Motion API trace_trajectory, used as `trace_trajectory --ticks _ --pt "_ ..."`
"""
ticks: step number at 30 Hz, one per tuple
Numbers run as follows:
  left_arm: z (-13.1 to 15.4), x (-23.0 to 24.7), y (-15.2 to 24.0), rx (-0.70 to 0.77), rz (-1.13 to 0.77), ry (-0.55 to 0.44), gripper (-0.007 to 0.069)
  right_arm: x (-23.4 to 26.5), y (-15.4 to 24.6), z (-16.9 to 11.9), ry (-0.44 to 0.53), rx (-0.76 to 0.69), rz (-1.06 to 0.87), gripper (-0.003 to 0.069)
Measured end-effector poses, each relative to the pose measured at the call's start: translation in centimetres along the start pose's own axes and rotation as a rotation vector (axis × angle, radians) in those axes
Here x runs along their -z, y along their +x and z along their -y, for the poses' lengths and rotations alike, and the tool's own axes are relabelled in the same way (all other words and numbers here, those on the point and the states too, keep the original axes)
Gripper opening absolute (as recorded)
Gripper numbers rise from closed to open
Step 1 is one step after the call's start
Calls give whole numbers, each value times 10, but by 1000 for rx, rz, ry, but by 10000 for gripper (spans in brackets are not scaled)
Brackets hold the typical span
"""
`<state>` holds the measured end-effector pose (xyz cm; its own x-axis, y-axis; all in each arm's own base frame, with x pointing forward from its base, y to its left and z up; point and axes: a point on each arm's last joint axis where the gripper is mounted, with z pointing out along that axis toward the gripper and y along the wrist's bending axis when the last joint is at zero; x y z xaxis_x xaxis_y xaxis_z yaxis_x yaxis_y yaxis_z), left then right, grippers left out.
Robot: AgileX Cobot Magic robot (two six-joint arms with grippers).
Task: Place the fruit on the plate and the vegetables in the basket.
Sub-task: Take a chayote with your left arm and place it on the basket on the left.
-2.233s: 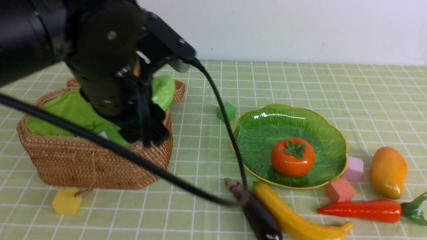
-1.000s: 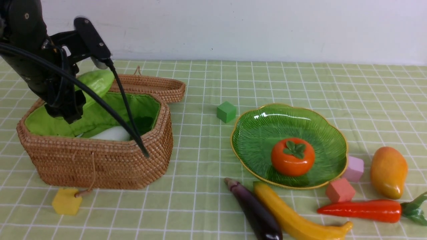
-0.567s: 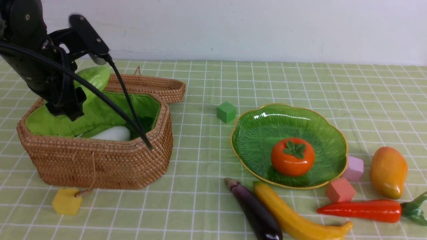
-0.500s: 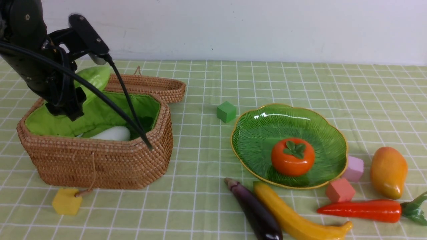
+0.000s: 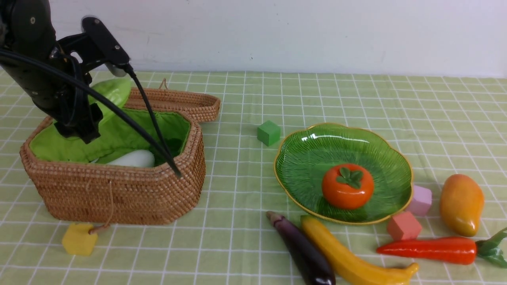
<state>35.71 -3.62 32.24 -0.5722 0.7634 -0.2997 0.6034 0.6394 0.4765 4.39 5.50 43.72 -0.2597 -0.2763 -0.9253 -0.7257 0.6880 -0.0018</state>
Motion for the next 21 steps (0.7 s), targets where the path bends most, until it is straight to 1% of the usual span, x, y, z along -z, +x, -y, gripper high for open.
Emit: trace_trajectory --ticks 8,17,21 --pt "0 0 0 0 0 0 455 0 -7 3 34 -1 83 98" --pt "1 0 -1 7 6 6 455 1 -9 4 40 -3 104 106" --pt "1 0 -3 24 29 15 472 1 -10 4 41 -3 105 109"
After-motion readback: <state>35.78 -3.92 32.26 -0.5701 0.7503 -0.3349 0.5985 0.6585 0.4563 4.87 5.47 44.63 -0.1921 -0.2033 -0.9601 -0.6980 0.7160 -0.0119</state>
